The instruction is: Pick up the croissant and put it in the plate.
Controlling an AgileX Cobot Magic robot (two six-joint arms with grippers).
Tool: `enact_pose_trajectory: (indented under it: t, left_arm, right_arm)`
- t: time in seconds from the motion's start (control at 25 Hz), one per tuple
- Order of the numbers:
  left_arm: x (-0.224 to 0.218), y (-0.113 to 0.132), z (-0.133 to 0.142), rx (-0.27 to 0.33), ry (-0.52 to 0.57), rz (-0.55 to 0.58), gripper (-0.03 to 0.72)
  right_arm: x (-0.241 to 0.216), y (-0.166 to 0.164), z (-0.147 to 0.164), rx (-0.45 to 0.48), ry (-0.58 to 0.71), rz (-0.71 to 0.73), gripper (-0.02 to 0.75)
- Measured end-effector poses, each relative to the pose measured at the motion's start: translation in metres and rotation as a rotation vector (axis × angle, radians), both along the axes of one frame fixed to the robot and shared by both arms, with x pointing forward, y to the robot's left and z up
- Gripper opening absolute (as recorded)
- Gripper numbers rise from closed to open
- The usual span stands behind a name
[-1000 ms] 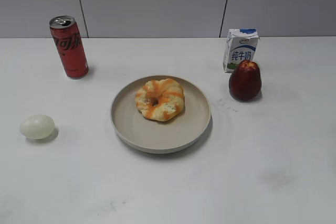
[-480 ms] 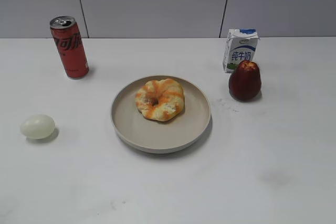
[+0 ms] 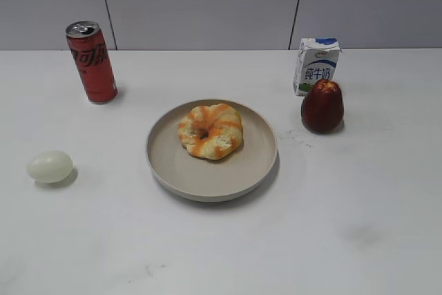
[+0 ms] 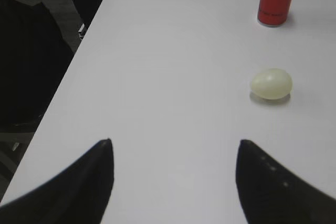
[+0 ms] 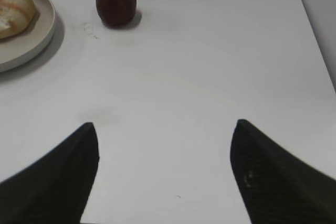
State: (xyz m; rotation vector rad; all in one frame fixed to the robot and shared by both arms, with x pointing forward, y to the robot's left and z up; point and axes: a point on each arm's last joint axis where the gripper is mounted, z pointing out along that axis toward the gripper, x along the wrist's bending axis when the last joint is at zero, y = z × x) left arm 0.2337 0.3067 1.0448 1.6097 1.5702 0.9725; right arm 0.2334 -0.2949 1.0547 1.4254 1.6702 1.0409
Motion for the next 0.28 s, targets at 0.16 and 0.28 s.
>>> enact_pose_trajectory:
  t: [0.16,0.28]
  left_arm:
    - [0.0,0.0,0.0,0.0,0.0,0.003,0.552]
    - [0.0,0.0,0.0,0.0,0.0,0.003,0.552]
  right_arm:
    - [-0.0005,-0.0001,0.0001,0.001,-0.005,0.0,0.591]
    - [-0.0005,-0.0001,0.0001,0.001,-0.005,0.0,0.591]
